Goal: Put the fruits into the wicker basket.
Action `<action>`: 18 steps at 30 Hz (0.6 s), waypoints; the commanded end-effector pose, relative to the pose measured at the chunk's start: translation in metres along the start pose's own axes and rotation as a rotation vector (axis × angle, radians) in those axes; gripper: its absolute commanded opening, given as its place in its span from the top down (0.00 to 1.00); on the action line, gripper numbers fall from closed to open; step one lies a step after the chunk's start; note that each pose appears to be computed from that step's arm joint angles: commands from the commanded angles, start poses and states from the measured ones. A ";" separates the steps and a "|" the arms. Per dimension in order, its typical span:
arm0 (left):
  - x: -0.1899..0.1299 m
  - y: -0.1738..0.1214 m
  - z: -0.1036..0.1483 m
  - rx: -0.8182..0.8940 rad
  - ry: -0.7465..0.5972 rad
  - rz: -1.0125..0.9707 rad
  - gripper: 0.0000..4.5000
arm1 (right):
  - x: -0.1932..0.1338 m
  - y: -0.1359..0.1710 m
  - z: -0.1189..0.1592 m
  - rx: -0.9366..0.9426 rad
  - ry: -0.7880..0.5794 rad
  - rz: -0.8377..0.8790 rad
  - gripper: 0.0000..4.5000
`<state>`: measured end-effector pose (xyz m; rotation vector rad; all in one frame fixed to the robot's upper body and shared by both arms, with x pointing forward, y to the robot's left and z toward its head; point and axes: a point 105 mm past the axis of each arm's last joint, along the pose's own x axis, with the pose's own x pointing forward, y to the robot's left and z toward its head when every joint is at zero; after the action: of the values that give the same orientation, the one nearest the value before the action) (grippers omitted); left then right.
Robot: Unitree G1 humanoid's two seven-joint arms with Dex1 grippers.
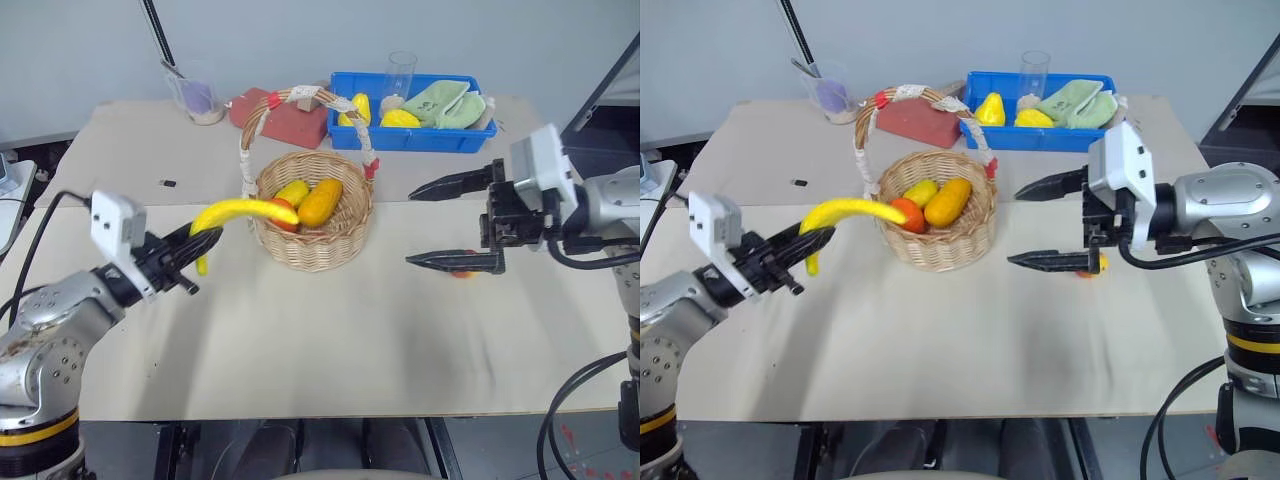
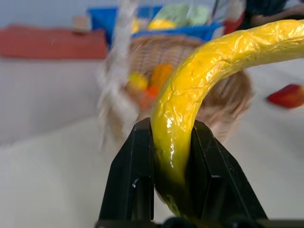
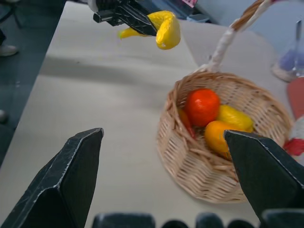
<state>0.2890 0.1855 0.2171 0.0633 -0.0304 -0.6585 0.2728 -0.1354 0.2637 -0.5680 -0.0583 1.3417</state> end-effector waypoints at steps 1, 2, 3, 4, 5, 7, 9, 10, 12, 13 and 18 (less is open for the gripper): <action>0.029 -0.001 0.021 0.093 -0.054 0.067 0.90 | -0.008 -0.005 0.012 -0.033 -0.010 -0.061 0.00; 0.036 -0.001 0.024 0.094 -0.067 0.081 0.90 | -0.009 -0.006 0.011 -0.033 -0.008 -0.067 0.00; 0.045 -0.004 0.026 0.109 -0.074 0.079 0.90 | -0.009 -0.006 0.011 -0.030 -0.005 -0.071 0.00; 0.053 -0.006 0.026 0.103 -0.081 0.079 0.90 | -0.009 -0.006 0.010 -0.028 -0.002 -0.076 0.00; 0.059 -0.008 0.026 0.099 -0.085 0.080 0.90 | -0.009 -0.006 0.010 -0.027 0.000 -0.080 0.00; 0.067 -0.006 0.026 0.126 -0.088 0.106 0.90 | -0.009 -0.007 0.010 -0.028 0.000 -0.093 0.00; 0.079 -0.006 0.022 0.138 -0.088 0.123 0.90 | -0.011 -0.010 0.010 -0.026 0.009 -0.120 0.00; 0.082 -0.006 0.022 0.138 -0.090 0.125 0.90 | -0.011 -0.010 0.009 -0.025 0.013 -0.128 0.00; 0.089 -0.012 0.022 0.117 -0.112 0.095 0.78 | -0.012 -0.012 0.007 -0.012 0.022 -0.148 0.00; 0.092 -0.015 0.022 0.107 -0.119 0.083 0.66 | -0.013 -0.012 0.007 -0.009 0.026 -0.153 0.00; 0.094 -0.018 0.021 0.119 -0.133 0.068 0.16 | -0.017 -0.014 0.002 0.005 0.043 -0.194 0.00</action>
<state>0.3552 0.1156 0.2216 0.1106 -0.1239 -0.5825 0.2835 -0.1466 0.2647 -0.5393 -0.0351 1.1861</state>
